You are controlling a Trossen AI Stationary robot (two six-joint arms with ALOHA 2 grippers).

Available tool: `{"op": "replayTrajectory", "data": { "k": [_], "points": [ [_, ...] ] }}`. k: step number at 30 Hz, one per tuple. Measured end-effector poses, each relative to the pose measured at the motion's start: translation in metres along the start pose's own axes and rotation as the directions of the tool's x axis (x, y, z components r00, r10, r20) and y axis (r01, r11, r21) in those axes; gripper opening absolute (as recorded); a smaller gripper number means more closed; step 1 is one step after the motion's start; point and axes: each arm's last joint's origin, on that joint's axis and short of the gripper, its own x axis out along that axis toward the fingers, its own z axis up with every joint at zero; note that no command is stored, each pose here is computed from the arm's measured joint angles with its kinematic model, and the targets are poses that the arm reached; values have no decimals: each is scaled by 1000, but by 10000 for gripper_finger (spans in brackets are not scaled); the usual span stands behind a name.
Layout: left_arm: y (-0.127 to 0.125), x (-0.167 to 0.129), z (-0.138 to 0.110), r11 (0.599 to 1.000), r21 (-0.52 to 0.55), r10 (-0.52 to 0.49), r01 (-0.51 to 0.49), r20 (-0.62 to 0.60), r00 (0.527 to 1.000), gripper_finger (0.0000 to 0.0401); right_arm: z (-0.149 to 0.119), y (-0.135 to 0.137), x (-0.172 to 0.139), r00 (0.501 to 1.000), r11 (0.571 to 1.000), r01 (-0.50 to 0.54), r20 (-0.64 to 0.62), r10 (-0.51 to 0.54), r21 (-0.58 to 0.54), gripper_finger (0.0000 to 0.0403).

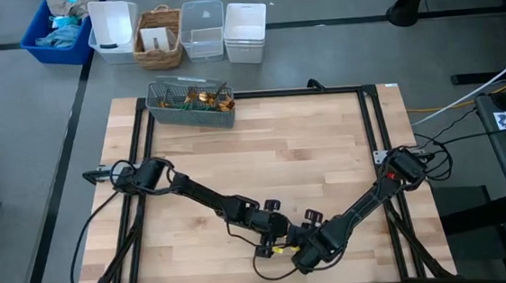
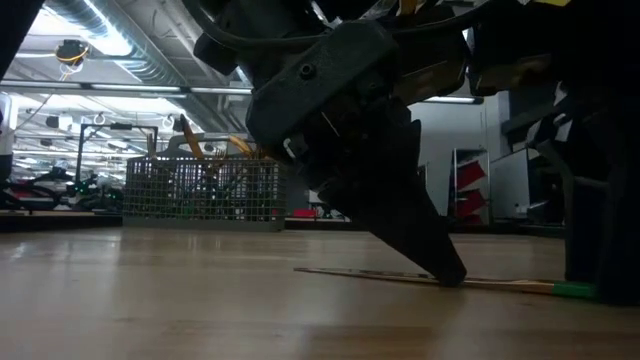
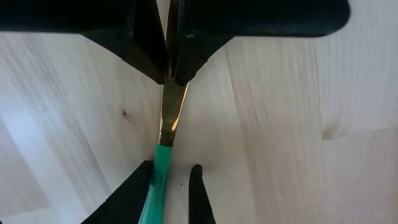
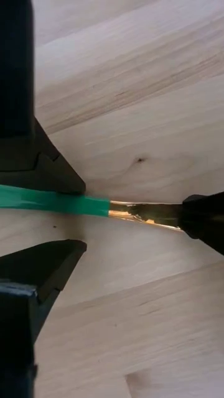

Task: Sort silverware
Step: Put the green knife into the gray silverware basket

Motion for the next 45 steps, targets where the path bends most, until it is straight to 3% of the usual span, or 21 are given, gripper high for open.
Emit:
{"op": "replayTrajectory", "data": {
  "k": [8,21,37,45],
  "points": [
    [-2,0,1,1000,4,-4,4,17,1000,24,-1,1,4,1000,1000,-10,-19,10,-3,129],
    [-5,0,2,1000,3,-14,14,19,1000,3,-1,3,4,999,999,-36,-33,35,-1,27],
    [-17,-27,2,994,92,61,-56,-61,996,4,1,4,5,996,998,-65,-54,65,7,37],
    [-42,-47,4,990,141,36,-26,-70,997,5,1,4,5,996,998,-64,-54,64,2,37]
  ]
}}
